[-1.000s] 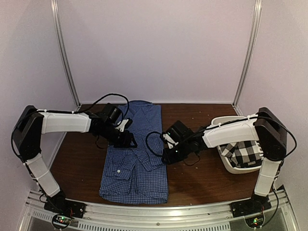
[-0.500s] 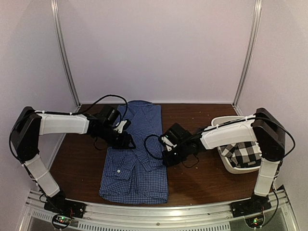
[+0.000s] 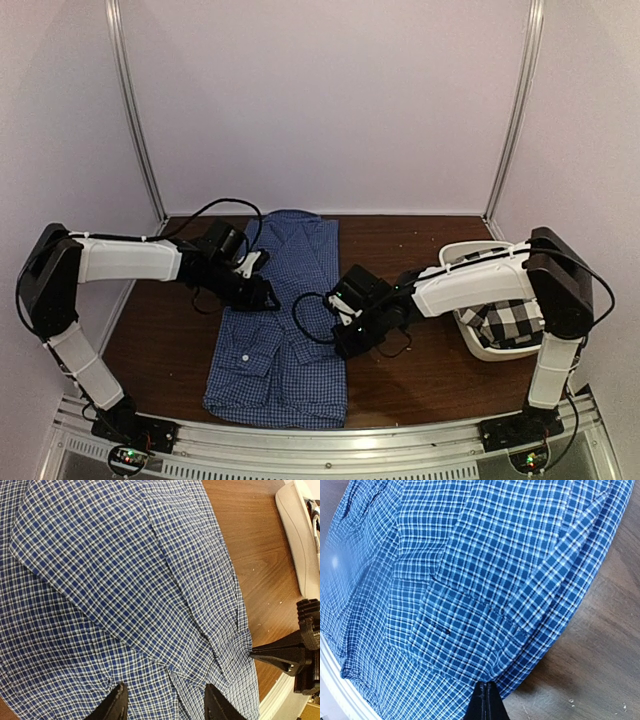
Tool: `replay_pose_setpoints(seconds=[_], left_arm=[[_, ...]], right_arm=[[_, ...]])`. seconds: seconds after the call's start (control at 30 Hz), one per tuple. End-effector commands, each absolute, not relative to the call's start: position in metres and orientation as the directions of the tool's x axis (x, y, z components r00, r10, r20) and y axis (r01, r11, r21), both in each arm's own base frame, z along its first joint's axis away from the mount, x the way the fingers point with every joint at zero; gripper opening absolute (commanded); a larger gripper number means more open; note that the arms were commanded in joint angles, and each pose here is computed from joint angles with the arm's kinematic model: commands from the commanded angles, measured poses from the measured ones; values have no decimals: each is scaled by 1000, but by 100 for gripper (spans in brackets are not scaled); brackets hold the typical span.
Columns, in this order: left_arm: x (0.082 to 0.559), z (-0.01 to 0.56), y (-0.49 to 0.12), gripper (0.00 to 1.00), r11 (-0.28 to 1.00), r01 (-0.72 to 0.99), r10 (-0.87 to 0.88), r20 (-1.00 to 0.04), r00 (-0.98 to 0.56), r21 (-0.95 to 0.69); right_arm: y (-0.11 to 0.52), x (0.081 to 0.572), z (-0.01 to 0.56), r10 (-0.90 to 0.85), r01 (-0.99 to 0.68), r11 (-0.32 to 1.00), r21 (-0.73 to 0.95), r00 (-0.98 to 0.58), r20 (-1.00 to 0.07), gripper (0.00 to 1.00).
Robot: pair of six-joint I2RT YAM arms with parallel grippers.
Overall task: Fold and stack the long sleeve shirts
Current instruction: Adjust the rectangle-folded shirt at the center of the board.
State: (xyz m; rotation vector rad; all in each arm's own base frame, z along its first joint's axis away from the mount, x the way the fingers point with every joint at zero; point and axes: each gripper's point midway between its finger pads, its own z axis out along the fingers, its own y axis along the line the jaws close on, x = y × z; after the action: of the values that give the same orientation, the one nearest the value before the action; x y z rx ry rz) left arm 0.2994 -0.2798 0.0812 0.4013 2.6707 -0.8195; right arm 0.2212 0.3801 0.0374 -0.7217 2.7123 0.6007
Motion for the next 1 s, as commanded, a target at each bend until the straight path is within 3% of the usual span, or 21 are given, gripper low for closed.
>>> replay_pose_setpoints(seconds=[0.0,0.23,0.33,0.43,0.7,0.83,0.97], left_arm=[[305,97,-282,53,768,392,162,-437,-884,-506],[307,101,-285,53,758,396,158,-444,-882,-518],[308,101,-286,53,754,400,159,-446,-881,-522],[307,102,-286,52,752,399,156,-446,-881,-525],[306,106,-285,53,749,400,147,-456,-878,-528],[305,105,-286,53,746,400,149,-453,-879,-532],[305,105,-286,53,743,405,152,-455,-877,-532]], right_arm=[[386,204,50,-417,-526,771,359,-843,-340,0],[386,201,59,-422,-533,772,345,-837,-348,1],[384,202,56,-423,-530,781,331,-839,-343,17],[383,202,55,-409,-516,788,336,-846,-343,24],[379,201,53,-379,-486,803,346,-863,-333,23],[376,205,59,-350,-469,815,341,-866,-357,32],[375,209,65,-324,-455,824,338,-867,-378,35]])
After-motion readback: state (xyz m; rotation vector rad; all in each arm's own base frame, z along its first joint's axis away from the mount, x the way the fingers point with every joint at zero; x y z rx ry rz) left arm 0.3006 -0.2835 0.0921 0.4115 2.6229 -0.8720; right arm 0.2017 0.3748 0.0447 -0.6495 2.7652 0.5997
